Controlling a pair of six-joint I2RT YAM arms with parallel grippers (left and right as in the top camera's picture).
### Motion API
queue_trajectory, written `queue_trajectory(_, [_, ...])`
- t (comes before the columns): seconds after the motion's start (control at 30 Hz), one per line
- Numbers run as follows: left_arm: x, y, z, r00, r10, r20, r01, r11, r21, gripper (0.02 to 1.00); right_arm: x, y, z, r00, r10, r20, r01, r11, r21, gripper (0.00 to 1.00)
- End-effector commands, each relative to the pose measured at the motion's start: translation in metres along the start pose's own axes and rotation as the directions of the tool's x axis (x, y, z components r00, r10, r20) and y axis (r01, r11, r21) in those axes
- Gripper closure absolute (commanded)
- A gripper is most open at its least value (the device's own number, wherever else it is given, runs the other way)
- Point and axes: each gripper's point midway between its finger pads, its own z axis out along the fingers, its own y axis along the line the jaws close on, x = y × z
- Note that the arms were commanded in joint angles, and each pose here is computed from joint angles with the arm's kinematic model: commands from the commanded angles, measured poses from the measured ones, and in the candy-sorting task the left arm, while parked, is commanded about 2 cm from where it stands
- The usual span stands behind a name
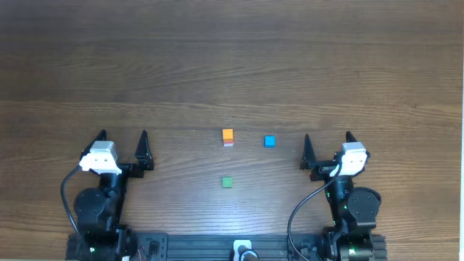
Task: Stack Cubes
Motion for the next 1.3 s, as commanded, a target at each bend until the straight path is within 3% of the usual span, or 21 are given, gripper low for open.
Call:
queue_trajectory(0.03, [0.002,-0.001,0.0,1.0,0.018,-0.003,-0.018,1.0,0.009,0.018,0.002,0.0,0.0,1.0,-0.002,0.001,0.002,1.0,-0.003,0.009])
queue_trajectory(0.33, [0.002,-0.001,0.0,1.0,0.018,-0.003,-0.018,1.0,0.009,0.018,-0.003,0.0,0.0,0.999,-0.025,0.02,0.025,1.0,0.0,0.007])
queue_trajectory(0.7, [0.002,-0.001,0.0,1.0,0.018,-0.003,-0.018,1.0,0.009,0.02,0.002,0.001,0.001,1.0,0.009,-0.001,-0.009,1.0,-0.011,0.007])
queue_trajectory(0.83, [0.002,-0.001,0.0,1.0,0.018,-0.003,-0.018,1.0,0.009,0.018,-0.01,0.011,0.0,0.999,0.028,0.043,-0.025,0.997,-0.067,0.007])
queue_trajectory(1.0, [0.002,-0.001,0.0,1.0,0.018,-0.003,-0.018,1.0,0.009,0.018,-0.036,0.016,-0.006,0.99,0.108,0.086,-0.1,0.991,-0.094,0.009])
queue_trajectory(1.3, [0.002,-0.001,0.0,1.0,0.018,-0.003,-0.018,1.0,0.009,0.018,-0.079,0.035,-0.005,0.994,0.111,-0.008,-0.11,0.977,-0.182,0.007])
